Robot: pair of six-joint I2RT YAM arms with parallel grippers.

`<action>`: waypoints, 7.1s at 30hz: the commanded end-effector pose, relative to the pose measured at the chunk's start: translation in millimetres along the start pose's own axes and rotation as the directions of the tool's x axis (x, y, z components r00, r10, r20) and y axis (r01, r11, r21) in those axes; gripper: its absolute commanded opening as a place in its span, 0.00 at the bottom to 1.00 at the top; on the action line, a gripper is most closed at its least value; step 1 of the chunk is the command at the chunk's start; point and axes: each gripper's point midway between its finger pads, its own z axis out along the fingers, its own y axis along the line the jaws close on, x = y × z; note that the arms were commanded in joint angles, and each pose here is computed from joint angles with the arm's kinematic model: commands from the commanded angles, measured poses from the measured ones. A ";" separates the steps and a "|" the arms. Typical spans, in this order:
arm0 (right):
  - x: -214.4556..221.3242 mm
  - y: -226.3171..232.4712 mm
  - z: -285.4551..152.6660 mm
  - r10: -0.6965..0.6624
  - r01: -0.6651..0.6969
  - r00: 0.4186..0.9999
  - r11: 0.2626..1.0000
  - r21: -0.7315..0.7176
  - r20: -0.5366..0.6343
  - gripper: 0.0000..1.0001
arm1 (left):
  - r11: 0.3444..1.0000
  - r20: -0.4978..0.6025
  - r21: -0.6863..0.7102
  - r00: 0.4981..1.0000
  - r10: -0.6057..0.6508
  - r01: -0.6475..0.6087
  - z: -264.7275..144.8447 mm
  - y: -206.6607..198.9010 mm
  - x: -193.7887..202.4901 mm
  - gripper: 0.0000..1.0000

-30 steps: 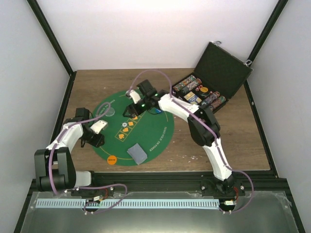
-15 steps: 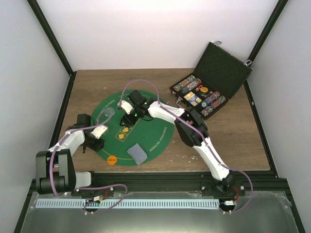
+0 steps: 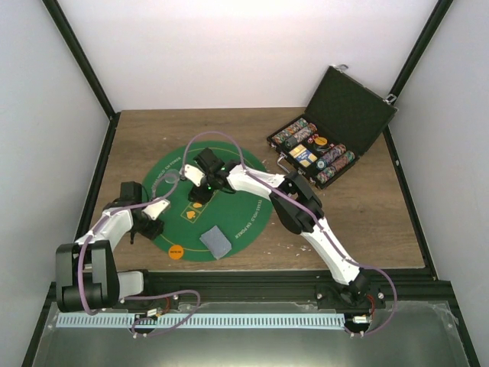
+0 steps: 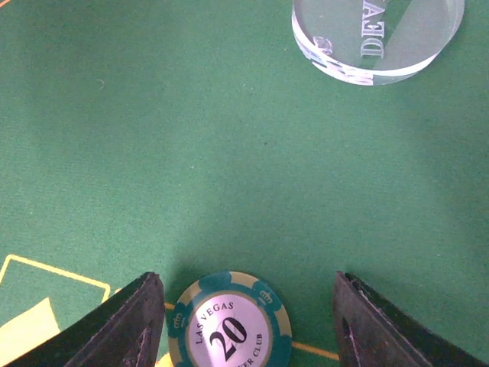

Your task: Distribute texas hold em gaming equipment

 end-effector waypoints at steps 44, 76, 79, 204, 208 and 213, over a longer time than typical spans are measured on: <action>47.0 6.5 21.2 0.049 -0.047 0.990 0.999 0.019 -0.129 0.55 | 0.998 0.040 -0.053 0.999 0.019 -0.017 11.9 7.0 -1.4 0.49; 164.7 -9.9 -34.9 0.250 -0.176 0.910 0.956 0.236 -0.332 0.27 | 1.000 -0.019 -0.011 1.000 0.002 -0.003 19.1 5.5 2.7 0.48; 195.4 -15.2 -53.7 0.321 -0.221 0.877 0.930 0.294 -0.358 0.27 | 1.000 -0.023 -0.008 1.000 -0.002 0.002 20.6 5.7 2.9 0.48; 114.0 -85.3 -236.9 0.398 -0.392 0.915 0.840 0.377 0.065 0.49 | 0.996 -0.063 0.027 0.995 -0.082 0.084 -5.3 1.3 24.1 0.52; 114.4 -85.7 -236.9 0.400 -0.393 0.914 0.838 0.377 0.064 0.49 | 0.996 -0.062 0.034 0.995 -0.083 0.085 -6.4 0.2 23.5 0.33; 114.5 -85.9 -238.6 0.400 -0.393 0.914 0.836 0.382 0.064 0.50 | 0.997 -0.080 0.041 0.995 -0.064 0.067 -11.8 -3.3 28.2 0.13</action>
